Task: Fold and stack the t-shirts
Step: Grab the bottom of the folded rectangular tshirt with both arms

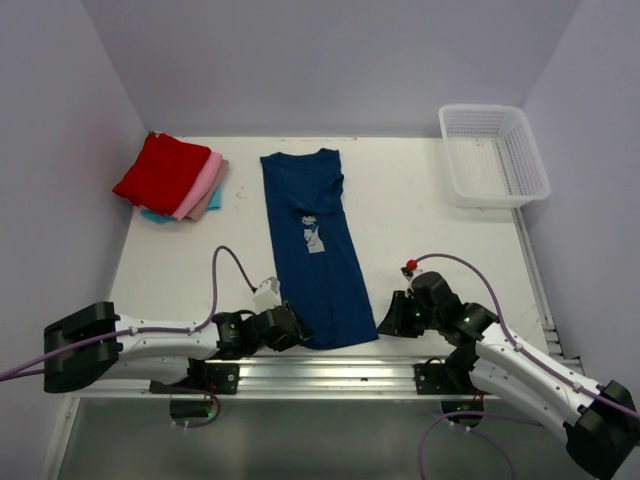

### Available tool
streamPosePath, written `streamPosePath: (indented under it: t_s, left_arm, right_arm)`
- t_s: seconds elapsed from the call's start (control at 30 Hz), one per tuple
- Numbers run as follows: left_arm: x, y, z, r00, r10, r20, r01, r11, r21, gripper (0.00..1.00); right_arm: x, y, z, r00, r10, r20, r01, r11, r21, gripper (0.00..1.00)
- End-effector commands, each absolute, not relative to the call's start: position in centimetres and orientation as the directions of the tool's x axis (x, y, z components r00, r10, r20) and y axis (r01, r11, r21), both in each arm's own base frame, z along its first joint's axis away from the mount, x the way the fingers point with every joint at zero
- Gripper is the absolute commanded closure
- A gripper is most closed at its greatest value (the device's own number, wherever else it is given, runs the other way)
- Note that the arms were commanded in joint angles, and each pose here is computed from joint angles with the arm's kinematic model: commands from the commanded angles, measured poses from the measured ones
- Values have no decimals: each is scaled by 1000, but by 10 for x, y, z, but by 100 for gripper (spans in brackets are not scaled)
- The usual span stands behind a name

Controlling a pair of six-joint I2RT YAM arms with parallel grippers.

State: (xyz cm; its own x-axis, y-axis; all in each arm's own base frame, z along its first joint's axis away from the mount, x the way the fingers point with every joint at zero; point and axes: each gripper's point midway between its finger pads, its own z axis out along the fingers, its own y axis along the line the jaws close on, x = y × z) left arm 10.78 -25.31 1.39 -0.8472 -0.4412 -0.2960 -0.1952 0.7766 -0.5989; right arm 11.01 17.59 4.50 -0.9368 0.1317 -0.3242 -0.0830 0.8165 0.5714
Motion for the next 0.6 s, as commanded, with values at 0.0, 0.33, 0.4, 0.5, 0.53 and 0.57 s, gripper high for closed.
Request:
streamPosePath:
  t_s: [0.0,0.33,0.4,0.5,0.53,0.57]
  left_arm:
    - [96,-168,-44,-858,-305,-413,-204,940,-272,67]
    - [87,-173,-30,-875,-296,-382,-184,935,-304,98]
    - [83,-175,-28,-880,-287,-379,-175,937,-304,98]
    - [81,-176,-28,-882,-285,-375,-175,937,-302,100]
    - [81,-177,-28,-883,-285,-373,-173,936,-305,100]
    - [81,-178,-28,-883,-286,-371,-172,935,-310,100]
  right_arm:
    - [104,179,45,-947,111,-302,-93,804,587,78]
    - [100,182,42,-955,98,-279,-92,797,596,81]
    - [98,182,41,-958,92,-270,-93,793,602,77]
    - [97,185,39,-961,98,-257,-84,785,613,64]
    - [93,186,36,-966,93,-240,-79,781,620,60]
    - [92,186,33,-969,98,-227,-67,779,623,59]
